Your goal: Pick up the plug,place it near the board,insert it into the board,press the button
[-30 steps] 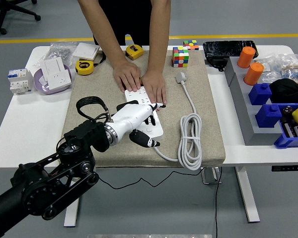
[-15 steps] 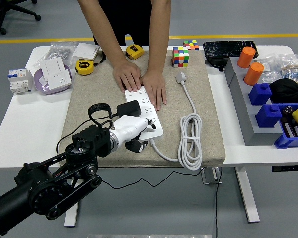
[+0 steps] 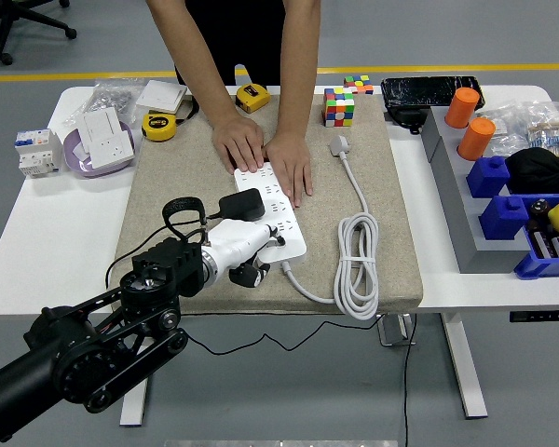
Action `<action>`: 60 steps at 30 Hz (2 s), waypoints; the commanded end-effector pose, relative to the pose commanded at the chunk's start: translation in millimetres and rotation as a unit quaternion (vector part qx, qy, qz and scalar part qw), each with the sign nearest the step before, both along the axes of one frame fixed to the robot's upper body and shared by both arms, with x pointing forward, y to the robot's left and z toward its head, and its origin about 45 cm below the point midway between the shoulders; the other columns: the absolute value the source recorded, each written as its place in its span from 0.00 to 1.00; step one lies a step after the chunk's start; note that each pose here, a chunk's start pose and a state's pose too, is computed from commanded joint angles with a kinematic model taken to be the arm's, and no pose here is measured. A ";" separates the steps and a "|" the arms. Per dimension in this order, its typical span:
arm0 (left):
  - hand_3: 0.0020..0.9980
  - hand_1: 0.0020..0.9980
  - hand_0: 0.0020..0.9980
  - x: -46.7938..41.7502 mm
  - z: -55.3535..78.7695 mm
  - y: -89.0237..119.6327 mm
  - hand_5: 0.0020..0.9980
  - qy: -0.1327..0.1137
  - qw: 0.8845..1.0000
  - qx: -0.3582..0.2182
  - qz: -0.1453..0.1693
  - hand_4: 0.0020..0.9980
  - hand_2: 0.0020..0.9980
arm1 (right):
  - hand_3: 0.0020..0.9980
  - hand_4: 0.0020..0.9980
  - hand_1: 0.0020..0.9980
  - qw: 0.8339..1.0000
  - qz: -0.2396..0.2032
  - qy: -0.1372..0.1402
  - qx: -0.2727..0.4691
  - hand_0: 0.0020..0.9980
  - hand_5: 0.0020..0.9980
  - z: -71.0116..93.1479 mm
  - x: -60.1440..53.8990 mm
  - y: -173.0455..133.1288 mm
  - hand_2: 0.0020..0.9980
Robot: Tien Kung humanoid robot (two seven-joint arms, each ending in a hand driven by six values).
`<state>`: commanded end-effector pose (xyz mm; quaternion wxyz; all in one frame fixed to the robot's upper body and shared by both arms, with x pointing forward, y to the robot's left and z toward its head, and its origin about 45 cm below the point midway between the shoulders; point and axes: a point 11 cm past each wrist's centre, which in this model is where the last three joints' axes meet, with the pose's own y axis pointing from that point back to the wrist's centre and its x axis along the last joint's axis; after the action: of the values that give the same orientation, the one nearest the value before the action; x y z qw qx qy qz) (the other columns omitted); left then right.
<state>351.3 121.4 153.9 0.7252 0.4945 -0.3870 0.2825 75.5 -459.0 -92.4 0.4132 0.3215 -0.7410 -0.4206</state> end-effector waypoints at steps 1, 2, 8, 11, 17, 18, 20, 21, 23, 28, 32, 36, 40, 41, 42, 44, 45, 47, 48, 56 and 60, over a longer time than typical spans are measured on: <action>0.77 0.03 0.09 0.2 0.1 0.4 0.02 0.000 1.000 0.001 0.000 0.51 0.15 | 0.83 1.00 0.77 1.000 0.000 0.000 0.000 0.77 1.00 -0.1 -0.3 0.1 0.77; 0.77 0.03 0.09 0.4 0.1 0.8 0.02 -0.001 1.000 0.003 0.000 0.51 0.15 | 0.83 1.00 0.77 1.000 0.000 0.001 0.000 0.77 1.00 -0.1 -0.5 0.2 0.77; 0.76 0.03 0.09 0.2 -1.9 2.5 0.02 0.004 1.000 0.014 0.001 0.51 0.15 | 0.83 1.00 0.77 1.000 0.001 0.001 0.000 0.77 1.00 -0.2 -0.5 0.3 0.77; 0.76 0.03 0.09 0.8 -1.2 2.5 0.02 0.003 1.000 0.016 0.000 0.51 0.15 | 0.83 1.00 0.77 1.000 0.000 0.000 -0.001 0.77 1.00 0.2 0.5 -0.3 0.77; 0.74 0.03 0.09 3.0 1.6 2.6 0.02 -0.001 1.000 0.017 0.000 0.50 0.15 | 0.83 1.00 0.77 1.000 0.001 -0.002 0.001 0.77 1.00 0.1 2.4 0.8 0.77; 0.72 0.03 0.09 3.1 1.5 2.7 0.01 -0.001 1.000 0.019 0.000 0.50 0.15 | 0.83 1.00 0.77 1.000 0.001 -0.002 0.001 0.77 1.00 0.0 2.5 1.0 0.77; 0.72 0.03 0.09 3.0 0.7 3.1 0.01 0.001 1.000 0.021 0.000 0.50 0.15 | 0.83 1.00 0.77 1.000 0.001 -0.002 0.001 0.77 1.00 0.0 2.8 1.2 0.77; 0.72 0.03 0.09 2.7 -0.2 3.4 0.01 0.003 1.000 0.024 0.000 0.50 0.15 | 0.83 1.00 0.77 1.000 0.000 -0.003 0.001 0.77 1.00 0.1 2.9 1.1 0.77; 0.72 0.03 0.09 2.2 -1.2 3.5 0.01 0.005 1.000 0.027 -0.001 0.50 0.15 | 0.83 1.00 0.77 1.000 0.000 -0.003 0.001 0.77 1.00 0.2 3.0 0.8 0.77; 0.72 0.03 0.09 3.4 1.6 2.8 0.02 0.000 1.000 0.025 -0.001 0.50 0.15 | 0.83 1.00 0.77 1.000 -0.001 -0.002 -0.001 0.77 1.00 0.5 2.4 -0.1 0.77; 0.71 0.03 0.09 5.7 6.2 2.6 0.01 -0.007 1.000 0.023 -0.001 0.50 0.15 | 0.83 1.00 0.77 1.000 -0.001 -0.003 0.000 0.77 1.00 0.6 3.4 0.2 0.77; 0.70 0.03 0.09 7.4 17.0 1.0 0.00 -0.021 1.000 0.016 -0.002 0.49 0.15 | 0.83 1.00 0.77 1.000 -0.001 -0.004 0.000 0.77 1.00 0.6 3.9 0.3 0.77; 0.70 0.03 0.09 11.7 36.9 -1.2 0.00 -0.037 0.999 -0.005 -0.002 0.49 0.15 | 0.83 1.00 0.77 1.000 -0.002 -0.003 0.000 0.77 1.00 0.4 3.5 0.7 0.77; 0.70 0.03 0.09 13.1 42.5 -1.9 0.00 -0.040 0.999 -0.014 -0.001 0.49 0.15 | 0.83 1.00 0.77 1.000 -0.002 -0.003 0.000 0.77 1.00 0.3 3.4 0.9 0.77; 0.64 0.05 0.10 14.2 48.0 -3.4 0.00 -0.042 0.999 -0.027 -0.002 0.54 0.17 | 0.83 1.00 0.77 1.000 -0.002 -0.003 0.001 0.77 1.00 0.1 3.3 1.2 0.77; 0.64 0.05 0.10 18.6 61.8 -7.0 0.00 -0.047 0.996 -0.072 0.000 0.54 0.17 | 0.83 1.00 0.77 1.000 -0.001 -0.003 0.001 0.77 1.00 -0.1 3.3 1.7 0.77; 0.64 0.05 0.10 20.9 67.1 -8.4 0.00 -0.052 0.995 -0.091 0.000 0.54 0.17 | 0.83 1.00 0.77 1.000 -0.001 -0.003 0.001 0.77 1.00 -0.1 3.3 1.8 0.77; 0.64 0.05 0.10 29.3 80.3 -11.8 0.00 -0.069 0.987 -0.147 0.005 0.54 0.17 | 0.83 1.00 0.77 1.000 -0.001 -0.003 0.002 0.77 1.00 -0.4 3.5 2.5 0.77; 0.63 0.42 0.26 32.3 84.2 -13.9 0.07 -0.073 0.981 -0.177 0.006 0.78 0.48 | 0.83 1.00 0.77 1.000 0.000 -0.003 0.002 0.77 1.00 -0.5 3.4 2.7 0.77; 0.65 0.70 0.55 57.9 76.6 -8.6 0.08 -0.060 0.913 -0.400 0.055 0.93 0.62 | 0.83 1.00 0.77 1.000 0.007 0.001 0.004 0.77 1.00 -1.6 2.7 5.1 0.77; 0.83 0.88 0.82 69.4 54.1 13.9 0.15 -0.018 0.885 -0.451 0.116 1.00 0.85 | 0.83 1.00 0.77 1.000 0.009 0.002 0.003 0.77 1.00 -1.5 2.8 4.8 0.77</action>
<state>420.7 135.4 208.0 0.8251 0.1499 -0.1703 0.5174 78.4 -454.2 -93.8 0.4173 0.3289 -0.7357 -0.4200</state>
